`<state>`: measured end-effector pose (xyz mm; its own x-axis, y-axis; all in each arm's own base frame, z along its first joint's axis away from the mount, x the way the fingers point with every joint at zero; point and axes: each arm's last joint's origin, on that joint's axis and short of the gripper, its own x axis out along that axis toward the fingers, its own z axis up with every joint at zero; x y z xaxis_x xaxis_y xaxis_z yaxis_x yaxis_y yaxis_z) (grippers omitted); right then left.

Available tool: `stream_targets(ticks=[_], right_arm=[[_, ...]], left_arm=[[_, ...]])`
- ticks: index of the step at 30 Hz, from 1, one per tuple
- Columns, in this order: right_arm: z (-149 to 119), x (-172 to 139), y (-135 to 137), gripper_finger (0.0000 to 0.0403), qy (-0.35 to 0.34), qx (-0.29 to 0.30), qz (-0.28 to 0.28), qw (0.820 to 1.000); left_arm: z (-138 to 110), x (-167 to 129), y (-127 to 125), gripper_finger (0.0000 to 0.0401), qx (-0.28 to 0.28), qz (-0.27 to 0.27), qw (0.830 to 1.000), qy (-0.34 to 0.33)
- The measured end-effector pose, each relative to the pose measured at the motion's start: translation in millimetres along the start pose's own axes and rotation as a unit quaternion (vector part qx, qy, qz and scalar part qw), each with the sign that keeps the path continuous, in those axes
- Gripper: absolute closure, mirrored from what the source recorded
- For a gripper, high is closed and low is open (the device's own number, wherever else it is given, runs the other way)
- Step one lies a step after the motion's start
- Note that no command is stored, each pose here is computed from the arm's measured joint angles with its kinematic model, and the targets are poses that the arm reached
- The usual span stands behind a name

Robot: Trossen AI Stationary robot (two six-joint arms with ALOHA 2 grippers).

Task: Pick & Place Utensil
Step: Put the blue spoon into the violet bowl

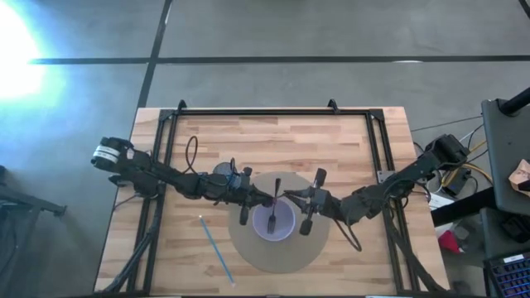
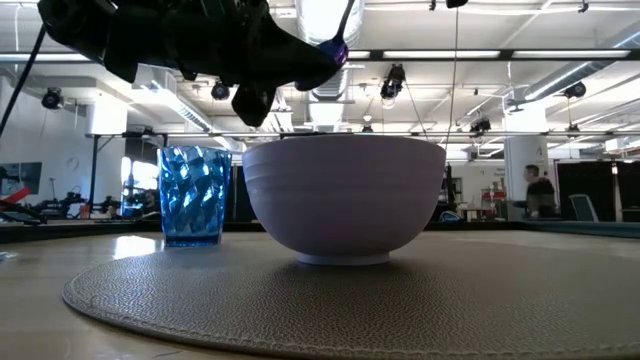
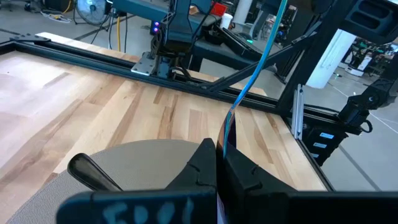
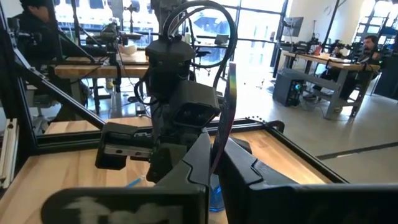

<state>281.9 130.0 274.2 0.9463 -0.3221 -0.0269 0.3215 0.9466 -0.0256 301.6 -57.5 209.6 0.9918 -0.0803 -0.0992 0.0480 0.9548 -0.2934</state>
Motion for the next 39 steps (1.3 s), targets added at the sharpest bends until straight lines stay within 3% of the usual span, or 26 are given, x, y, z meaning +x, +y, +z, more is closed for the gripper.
stream_targets(ticks=[16, 31, 39], right_arm=[[-2.4, -0.3, 0.3, 0.039, 0.009, -0.01, 0.002, 1.0], [-3.0, -0.3, 0.0, 0.0391, 0.01, -0.013, 0.0, 1.0], [-3.4, -0.7, 0.4, 0.0391, 0.011, -0.015, -0.001, 1.0]], left_arm=[[-0.4, 0.0, 0.0, 0.0343, 0.011, -0.002, 1.0, 0.002], [-0.4, 0.2, -0.7, 0.0252, 0.008, -0.012, 1.0, 0.006], [-2.7, 0.7, 0.2, 0.0241, 0.01, -0.006, 1.0, 0.022]])
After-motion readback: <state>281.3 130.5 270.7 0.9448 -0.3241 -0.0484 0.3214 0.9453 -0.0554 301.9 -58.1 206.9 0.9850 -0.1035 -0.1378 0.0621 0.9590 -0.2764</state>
